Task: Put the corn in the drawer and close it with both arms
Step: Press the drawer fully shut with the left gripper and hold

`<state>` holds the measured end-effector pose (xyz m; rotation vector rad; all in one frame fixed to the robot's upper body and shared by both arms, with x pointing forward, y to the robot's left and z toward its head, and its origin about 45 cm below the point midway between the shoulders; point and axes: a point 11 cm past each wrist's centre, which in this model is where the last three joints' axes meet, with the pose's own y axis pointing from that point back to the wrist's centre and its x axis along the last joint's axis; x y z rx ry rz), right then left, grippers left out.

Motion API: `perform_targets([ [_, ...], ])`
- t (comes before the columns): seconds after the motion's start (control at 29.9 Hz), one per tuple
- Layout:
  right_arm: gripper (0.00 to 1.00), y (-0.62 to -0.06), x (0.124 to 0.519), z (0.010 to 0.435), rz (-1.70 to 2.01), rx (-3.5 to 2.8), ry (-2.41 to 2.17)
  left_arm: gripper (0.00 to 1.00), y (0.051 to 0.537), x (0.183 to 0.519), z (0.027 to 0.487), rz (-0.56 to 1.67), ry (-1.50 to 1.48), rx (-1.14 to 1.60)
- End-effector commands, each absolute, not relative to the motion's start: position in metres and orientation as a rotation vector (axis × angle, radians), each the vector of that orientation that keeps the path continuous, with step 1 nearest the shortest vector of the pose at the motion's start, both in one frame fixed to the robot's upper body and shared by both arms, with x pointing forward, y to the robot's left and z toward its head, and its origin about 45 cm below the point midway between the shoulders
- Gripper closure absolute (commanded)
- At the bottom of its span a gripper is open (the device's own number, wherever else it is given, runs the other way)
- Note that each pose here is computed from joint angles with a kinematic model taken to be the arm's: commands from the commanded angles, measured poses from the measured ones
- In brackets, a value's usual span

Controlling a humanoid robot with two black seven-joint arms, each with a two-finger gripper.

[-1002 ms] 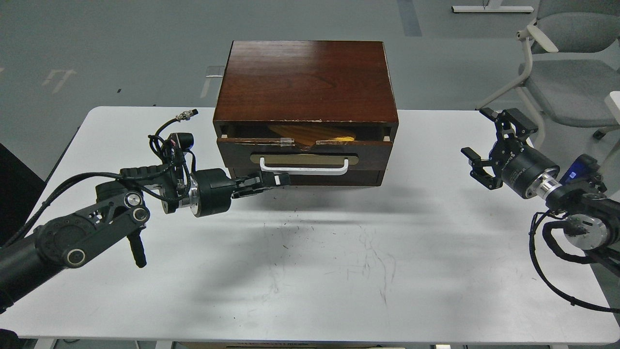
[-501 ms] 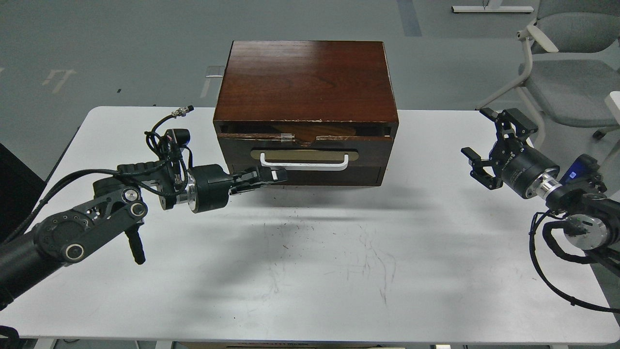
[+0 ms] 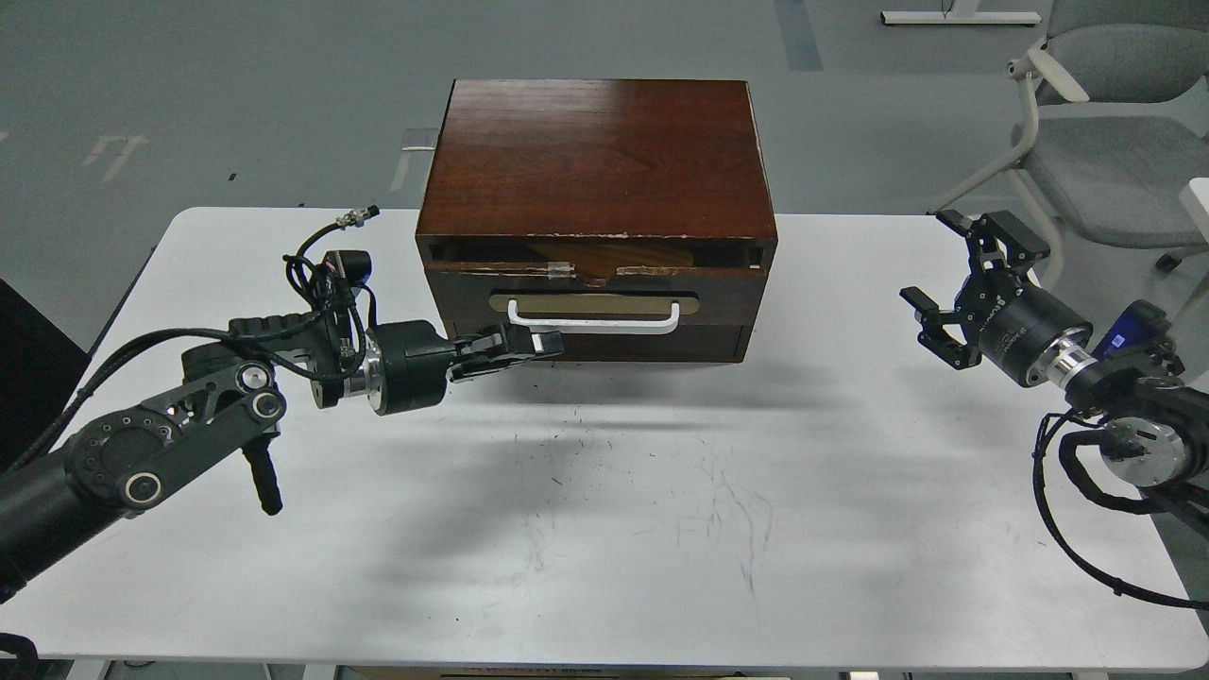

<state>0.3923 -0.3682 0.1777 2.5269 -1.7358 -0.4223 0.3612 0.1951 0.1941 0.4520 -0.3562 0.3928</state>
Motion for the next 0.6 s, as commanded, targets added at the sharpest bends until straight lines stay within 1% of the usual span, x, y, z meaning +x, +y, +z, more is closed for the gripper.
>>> perform_targets([
  [0.0, 0.0, -0.368, 0.392, 0.178, -0.423, 2.527, -1.736, 1.0, 0.201, 0.364, 0.191, 0.411, -0.351, 0.466],
  [0.57, 0.0, -0.368, 0.392, 0.177, -0.424, 2.526, -1.735, 1.0, 0.212, 0.375, 0.191, 0.453, -0.352, 0.483],
])
